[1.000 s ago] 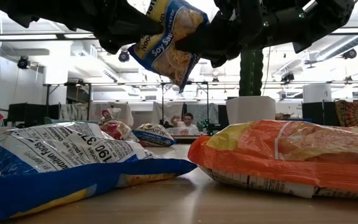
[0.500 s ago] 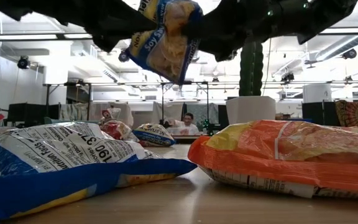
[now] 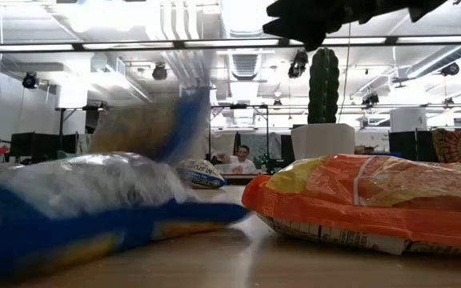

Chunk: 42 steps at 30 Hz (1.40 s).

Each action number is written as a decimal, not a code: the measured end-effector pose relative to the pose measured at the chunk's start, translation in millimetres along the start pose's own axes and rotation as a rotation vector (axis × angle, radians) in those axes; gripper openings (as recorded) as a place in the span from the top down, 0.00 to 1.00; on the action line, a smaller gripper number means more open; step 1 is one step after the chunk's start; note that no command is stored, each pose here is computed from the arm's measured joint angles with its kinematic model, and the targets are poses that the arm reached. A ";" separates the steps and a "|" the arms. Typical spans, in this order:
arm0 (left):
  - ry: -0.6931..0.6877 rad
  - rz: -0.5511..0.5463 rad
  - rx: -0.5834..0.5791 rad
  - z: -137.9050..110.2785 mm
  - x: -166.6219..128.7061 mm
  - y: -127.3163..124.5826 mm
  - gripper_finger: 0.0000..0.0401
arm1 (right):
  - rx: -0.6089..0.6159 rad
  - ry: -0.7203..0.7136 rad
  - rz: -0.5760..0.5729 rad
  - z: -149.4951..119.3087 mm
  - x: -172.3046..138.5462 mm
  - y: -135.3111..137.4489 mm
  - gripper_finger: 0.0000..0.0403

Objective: Sort Maruchan noodles
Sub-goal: Put the middle left blue noodle pack into the transparent bin, then put the middle right blue noodle pack into the transparent bin

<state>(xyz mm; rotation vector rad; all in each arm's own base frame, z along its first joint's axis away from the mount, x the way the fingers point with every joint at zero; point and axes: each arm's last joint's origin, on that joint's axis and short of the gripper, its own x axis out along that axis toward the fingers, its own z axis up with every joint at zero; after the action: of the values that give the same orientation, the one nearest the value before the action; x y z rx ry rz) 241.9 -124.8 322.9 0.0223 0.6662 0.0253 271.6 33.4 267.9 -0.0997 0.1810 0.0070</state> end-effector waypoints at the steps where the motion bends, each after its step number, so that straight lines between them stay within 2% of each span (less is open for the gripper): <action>1: 0.011 0.006 -0.004 3.1 -6.3 -1.3 0.91 | -0.005 -0.003 -0.006 1.3 -1.7 -0.5 0.44; 7: 0.046 0.006 -0.041 7.0 -21.5 -5.6 0.91 | -0.013 0.001 -0.025 1.9 -3.2 -1.3 0.43; 15: 0.020 0.038 -0.053 -19.3 9.2 -9.0 0.89 | 0.003 0.010 -0.031 1.0 -3.3 -1.4 0.43; 20: 0.018 0.061 -0.063 -36.0 30.0 -9.1 0.80 | 0.002 0.011 -0.031 0.9 -3.3 -1.4 0.43; 28: 0.010 0.234 -0.051 -65.0 70.2 -6.9 0.55 | -0.004 0.005 -0.031 1.8 -3.9 -1.6 0.43; 31: 0.000 0.251 -0.053 -77.4 87.5 -8.1 0.49 | -0.004 0.005 -0.031 1.7 -3.9 -1.6 0.43; 36: -0.091 0.219 -0.079 -92.2 98.9 -7.5 0.43 | 0.011 0.000 -0.031 2.3 -4.3 -1.7 0.43; 42: -0.179 0.196 -0.146 -117.8 104.7 2.8 0.44 | 0.015 -0.010 -0.029 6.3 -4.1 -1.8 0.43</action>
<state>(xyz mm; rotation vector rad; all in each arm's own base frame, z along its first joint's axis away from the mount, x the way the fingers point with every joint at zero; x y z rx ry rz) 251.3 -117.3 165.7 -0.0504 0.4800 0.2581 268.7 32.3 275.0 -0.0874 0.1699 -0.0232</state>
